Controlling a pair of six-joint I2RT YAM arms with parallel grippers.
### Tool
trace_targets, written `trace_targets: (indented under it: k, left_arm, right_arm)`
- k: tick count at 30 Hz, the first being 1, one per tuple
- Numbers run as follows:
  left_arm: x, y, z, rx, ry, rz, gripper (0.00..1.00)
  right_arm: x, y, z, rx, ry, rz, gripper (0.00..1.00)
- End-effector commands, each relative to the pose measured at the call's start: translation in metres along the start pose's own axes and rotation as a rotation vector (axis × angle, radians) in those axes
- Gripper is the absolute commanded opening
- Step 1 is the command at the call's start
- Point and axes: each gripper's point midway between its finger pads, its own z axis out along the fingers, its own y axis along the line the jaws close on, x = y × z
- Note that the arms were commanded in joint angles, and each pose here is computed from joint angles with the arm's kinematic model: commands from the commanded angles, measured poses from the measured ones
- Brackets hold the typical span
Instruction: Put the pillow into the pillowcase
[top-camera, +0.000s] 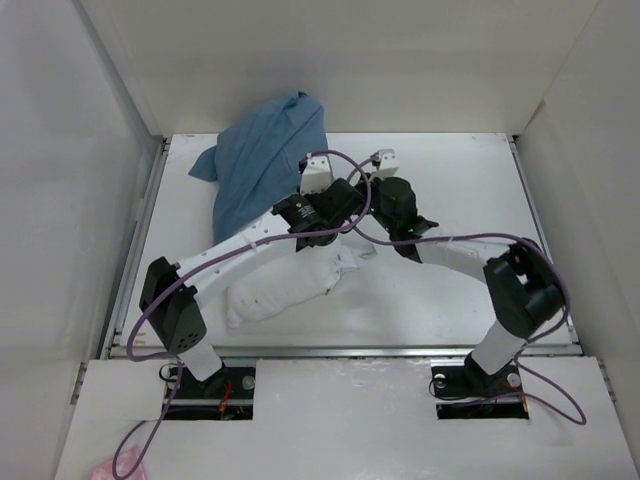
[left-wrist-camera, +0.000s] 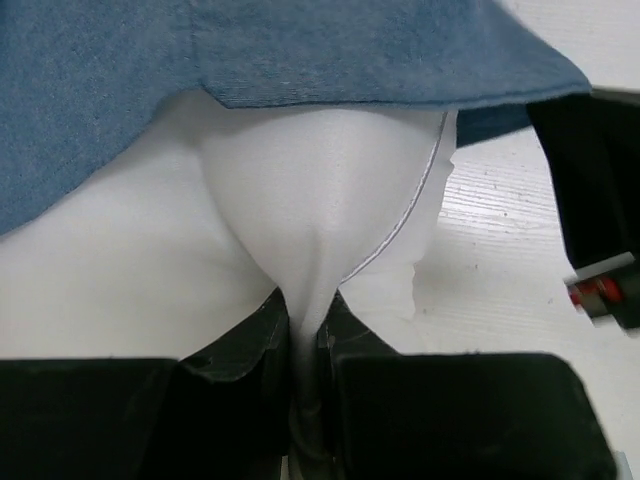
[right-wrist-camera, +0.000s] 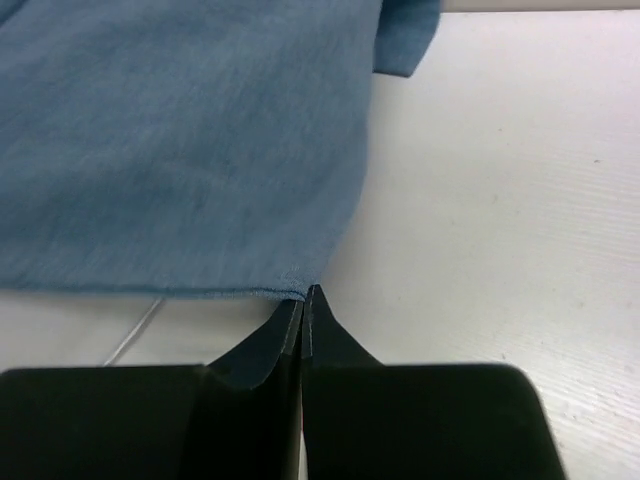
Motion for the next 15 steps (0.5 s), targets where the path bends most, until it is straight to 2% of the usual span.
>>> trace_targets:
  k: [1,3,4,5,7,8,9,10,12,15]
  left_arm:
    - [-0.029,0.003,-0.018,0.041,-0.08,-0.07,0.0]
    - [-0.041,0.001,-0.005,0.034,-0.102,-0.118,0.0]
    - [-0.045,-0.002,-0.002,0.034,-0.109,-0.143,0.0]
    - [-0.045,-0.009,0.01,0.026,-0.11,-0.162,0.0]
    - [-0.063,-0.021,0.02,0.025,-0.155,-0.226,0.0]
    - [-0.069,-0.022,0.028,0.0,-0.17,-0.263,0.0]
    - [-0.071,-0.034,0.039,-0.02,-0.174,-0.299,0.0]
    - [-0.074,-0.032,0.047,-0.057,-0.177,-0.312,0.0]
    - [-0.064,-0.044,0.064,-0.099,-0.15,-0.319,0.0]
    - [-0.067,-0.063,0.06,-0.048,-0.13,-0.339,0.0]
  right_arm:
    - [-0.047,0.025,-0.04,-0.126,-0.094,-0.014,0.0]
    - [-0.057,0.051,-0.08,-0.27,-0.076,0.006,0.0]
    - [-0.044,0.086,-0.107,-0.458,-0.014,-0.011,0.0]
    - [-0.023,0.098,-0.131,-0.54,0.055,0.006,0.0]
    - [-0.019,0.136,-0.194,-0.754,0.125,0.046,0.0]
    - [0.011,0.164,-0.242,-0.977,0.225,0.034,0.0]
    - [0.003,0.177,-0.276,-1.087,0.185,0.007,0.0]
    - [0.006,0.18,-0.291,-1.119,0.178,-0.013,0.0]
    - [0.008,0.168,-0.29,-1.012,0.153,-0.027,0.0]
    - [0.0,0.147,-0.275,-0.845,0.091,-0.055,0.0]
